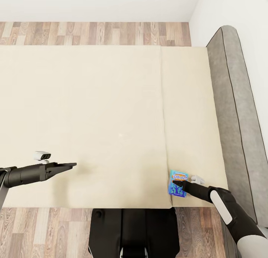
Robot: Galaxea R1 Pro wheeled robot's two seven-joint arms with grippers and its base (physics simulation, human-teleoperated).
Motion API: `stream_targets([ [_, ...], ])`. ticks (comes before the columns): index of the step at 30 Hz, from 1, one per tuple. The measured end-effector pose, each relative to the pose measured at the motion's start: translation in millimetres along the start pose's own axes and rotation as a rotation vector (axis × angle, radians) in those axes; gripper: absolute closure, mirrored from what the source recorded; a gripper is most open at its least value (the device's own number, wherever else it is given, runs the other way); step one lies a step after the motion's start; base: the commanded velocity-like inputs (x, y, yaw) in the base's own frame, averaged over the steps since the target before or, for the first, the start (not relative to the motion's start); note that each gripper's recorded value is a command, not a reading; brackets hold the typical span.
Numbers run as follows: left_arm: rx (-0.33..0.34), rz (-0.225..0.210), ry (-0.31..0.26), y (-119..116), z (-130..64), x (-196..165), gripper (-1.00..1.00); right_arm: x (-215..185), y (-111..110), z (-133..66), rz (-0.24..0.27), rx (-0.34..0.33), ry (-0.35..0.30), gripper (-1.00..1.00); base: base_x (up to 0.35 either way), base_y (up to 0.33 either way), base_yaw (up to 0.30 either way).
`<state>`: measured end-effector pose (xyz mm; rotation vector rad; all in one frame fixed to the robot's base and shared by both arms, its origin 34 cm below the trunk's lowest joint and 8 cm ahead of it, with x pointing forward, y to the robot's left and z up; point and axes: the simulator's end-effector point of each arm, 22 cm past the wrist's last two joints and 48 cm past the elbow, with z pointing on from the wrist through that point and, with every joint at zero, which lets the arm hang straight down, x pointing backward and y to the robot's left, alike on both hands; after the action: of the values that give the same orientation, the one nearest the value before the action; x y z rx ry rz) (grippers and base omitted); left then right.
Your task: Put all the toys in the child's room - the three board games (two on the bed and one on the table), the two jigsaw puzzles on the table, and the tennis ball on the table - inside the toy box on the table in the child's room.
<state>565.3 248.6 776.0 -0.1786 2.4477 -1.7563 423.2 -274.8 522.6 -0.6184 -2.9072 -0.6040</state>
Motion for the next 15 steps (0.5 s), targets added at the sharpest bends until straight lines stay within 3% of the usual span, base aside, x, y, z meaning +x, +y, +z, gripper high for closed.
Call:
stream_targets([
  [15, 0.001, 0.001, 0.0, -0.5, -0.1, -0.2, -1.0, 0.6, 1.5, 0.5, -0.003, -0.001, 0.001, -1.0, 0.0, 0.0, 0.0],
])
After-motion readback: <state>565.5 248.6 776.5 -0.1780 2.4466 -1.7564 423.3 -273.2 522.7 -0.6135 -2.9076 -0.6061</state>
